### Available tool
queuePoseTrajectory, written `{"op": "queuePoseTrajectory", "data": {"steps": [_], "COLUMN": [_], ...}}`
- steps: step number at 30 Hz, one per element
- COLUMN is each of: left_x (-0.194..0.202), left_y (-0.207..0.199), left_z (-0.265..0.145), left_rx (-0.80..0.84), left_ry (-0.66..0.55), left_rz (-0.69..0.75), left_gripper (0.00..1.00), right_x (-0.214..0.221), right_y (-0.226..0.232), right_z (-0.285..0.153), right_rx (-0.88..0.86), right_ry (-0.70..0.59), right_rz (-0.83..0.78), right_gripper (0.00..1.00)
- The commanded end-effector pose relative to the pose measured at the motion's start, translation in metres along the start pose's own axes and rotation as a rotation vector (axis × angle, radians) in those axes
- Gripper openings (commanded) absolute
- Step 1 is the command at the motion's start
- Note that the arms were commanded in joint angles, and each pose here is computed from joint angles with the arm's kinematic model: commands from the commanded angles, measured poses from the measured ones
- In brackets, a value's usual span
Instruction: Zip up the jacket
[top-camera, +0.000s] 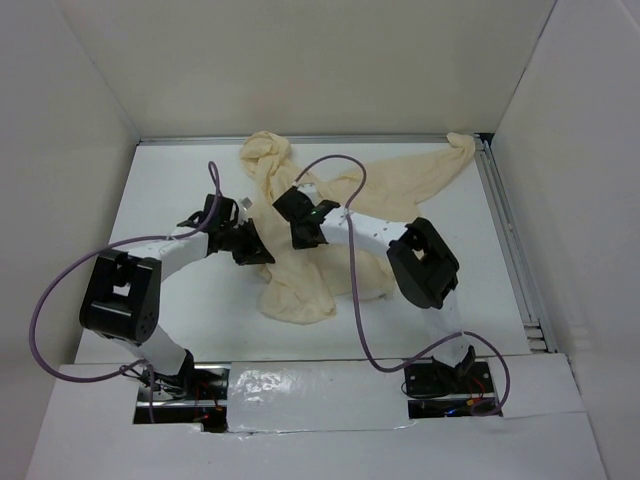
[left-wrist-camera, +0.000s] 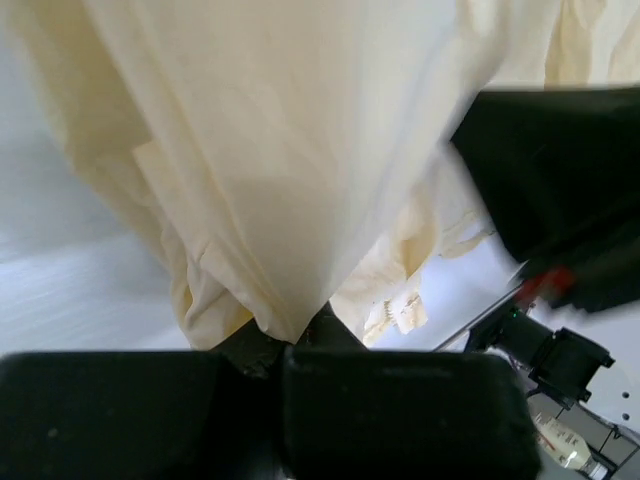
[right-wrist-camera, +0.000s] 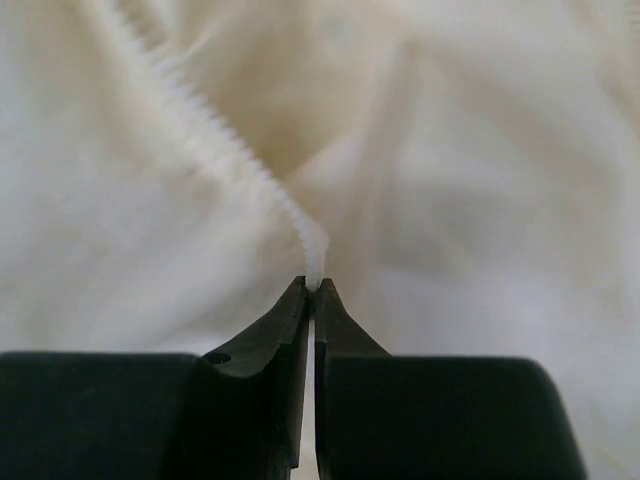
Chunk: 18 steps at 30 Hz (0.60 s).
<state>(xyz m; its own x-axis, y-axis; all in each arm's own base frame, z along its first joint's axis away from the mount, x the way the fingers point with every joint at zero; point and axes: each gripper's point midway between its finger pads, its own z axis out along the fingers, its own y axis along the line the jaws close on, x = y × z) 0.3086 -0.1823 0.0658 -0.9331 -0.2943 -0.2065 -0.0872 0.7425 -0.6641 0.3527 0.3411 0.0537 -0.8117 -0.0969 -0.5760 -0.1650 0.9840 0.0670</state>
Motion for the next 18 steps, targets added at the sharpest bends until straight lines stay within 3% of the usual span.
{"op": "queuePoseTrajectory", "data": {"steps": [1, 6, 12, 15, 16, 18], "left_x": [-0.009, -0.006, -0.010, -0.012, -0.013, -0.016], "left_y": [0.011, 0.029, 0.039, 0.037, 0.034, 0.030], "left_z": [-0.011, -0.017, -0.028, -0.033, -0.034, -0.036], "left_rx": [-0.022, -0.059, -0.096, -0.083, -0.076, -0.069], "left_ry": [-0.046, -0.060, -0.094, -0.105, -0.110, -0.116], "left_rz": [-0.013, -0.045, -0.052, -0.045, -0.037, -0.028], "left_gripper": [0.00, 0.00, 0.00, 0.00, 0.00, 0.00], "right_x": [-0.018, -0.011, -0.012, -0.010, -0.016, -0.017], "right_y": [-0.062, -0.101, -0.139, -0.151, -0.149, -0.145], "right_z": [-0.002, -0.013, -0.018, -0.020, -0.029, -0.042], "right_rx": [0.188, 0.209, 0.008, -0.032, -0.050, -0.054], "right_ry": [-0.040, -0.041, 0.006, 0.012, -0.018, -0.053], "right_rz": [0.119, 0.191, 0.370, 0.375, 0.353, 0.326], "right_gripper": [0.07, 0.00, 0.02, 0.19, 0.40, 0.51]}}
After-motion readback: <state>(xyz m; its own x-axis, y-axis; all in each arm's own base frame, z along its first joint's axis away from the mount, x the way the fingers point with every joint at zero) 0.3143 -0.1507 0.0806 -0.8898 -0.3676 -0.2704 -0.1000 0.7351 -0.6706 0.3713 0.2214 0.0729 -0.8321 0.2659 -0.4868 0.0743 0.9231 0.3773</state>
